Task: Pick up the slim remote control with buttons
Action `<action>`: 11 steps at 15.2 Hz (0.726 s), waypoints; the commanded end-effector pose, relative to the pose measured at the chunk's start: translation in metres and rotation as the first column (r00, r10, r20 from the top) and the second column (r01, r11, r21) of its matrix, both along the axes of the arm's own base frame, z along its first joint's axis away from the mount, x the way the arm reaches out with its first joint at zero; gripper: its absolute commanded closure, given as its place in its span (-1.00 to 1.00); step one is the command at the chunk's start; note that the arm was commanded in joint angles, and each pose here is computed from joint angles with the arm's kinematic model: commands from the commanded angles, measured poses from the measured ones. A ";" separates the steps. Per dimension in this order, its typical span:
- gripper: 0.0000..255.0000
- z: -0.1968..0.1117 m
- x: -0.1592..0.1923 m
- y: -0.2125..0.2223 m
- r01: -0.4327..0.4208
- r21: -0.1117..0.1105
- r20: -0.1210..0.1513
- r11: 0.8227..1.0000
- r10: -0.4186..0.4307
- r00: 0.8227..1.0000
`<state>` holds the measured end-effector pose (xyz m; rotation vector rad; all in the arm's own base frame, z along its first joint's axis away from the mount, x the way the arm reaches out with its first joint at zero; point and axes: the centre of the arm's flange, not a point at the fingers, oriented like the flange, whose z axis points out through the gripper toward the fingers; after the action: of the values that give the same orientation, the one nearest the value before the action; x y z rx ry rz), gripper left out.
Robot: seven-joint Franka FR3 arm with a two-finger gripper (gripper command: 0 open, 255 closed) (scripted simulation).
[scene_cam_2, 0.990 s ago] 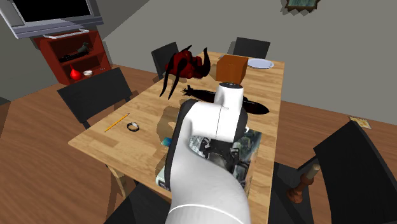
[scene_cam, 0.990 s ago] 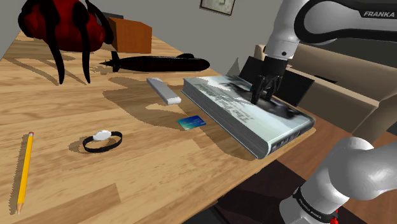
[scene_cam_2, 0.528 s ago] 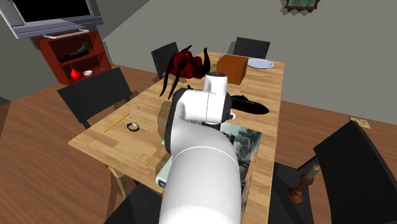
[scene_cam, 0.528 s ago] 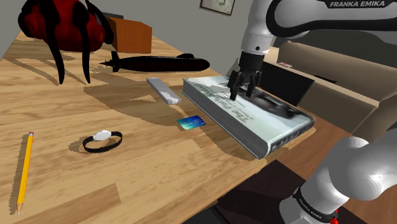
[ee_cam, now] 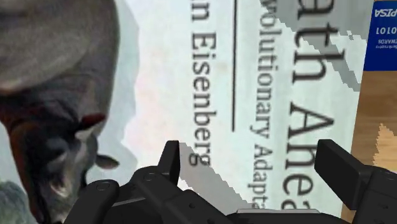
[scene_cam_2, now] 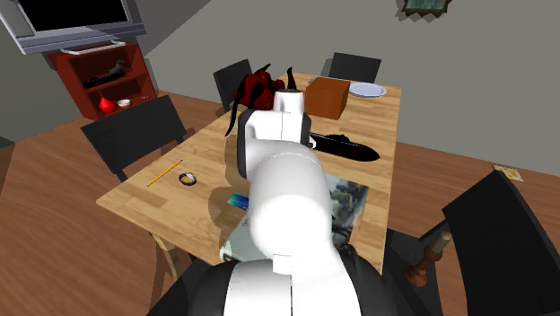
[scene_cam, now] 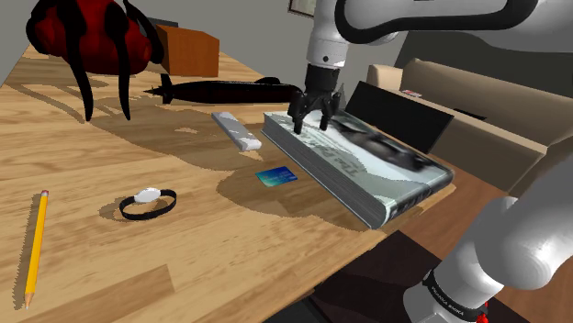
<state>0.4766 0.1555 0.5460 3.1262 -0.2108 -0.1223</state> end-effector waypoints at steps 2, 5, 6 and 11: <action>-1.00 -0.008 0.038 0.034 0.000 0.017 0.056 1.000 -0.001 0.998; -1.00 -0.008 0.068 0.058 0.002 0.014 0.066 1.000 -0.003 0.998; -1.00 -0.008 0.078 0.065 0.003 0.013 0.070 1.000 -0.004 0.998; -1.00 -0.008 0.129 0.105 0.006 0.010 0.088 1.000 -0.007 0.996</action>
<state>0.5922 0.2432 0.5446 3.1186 -0.2192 -0.0283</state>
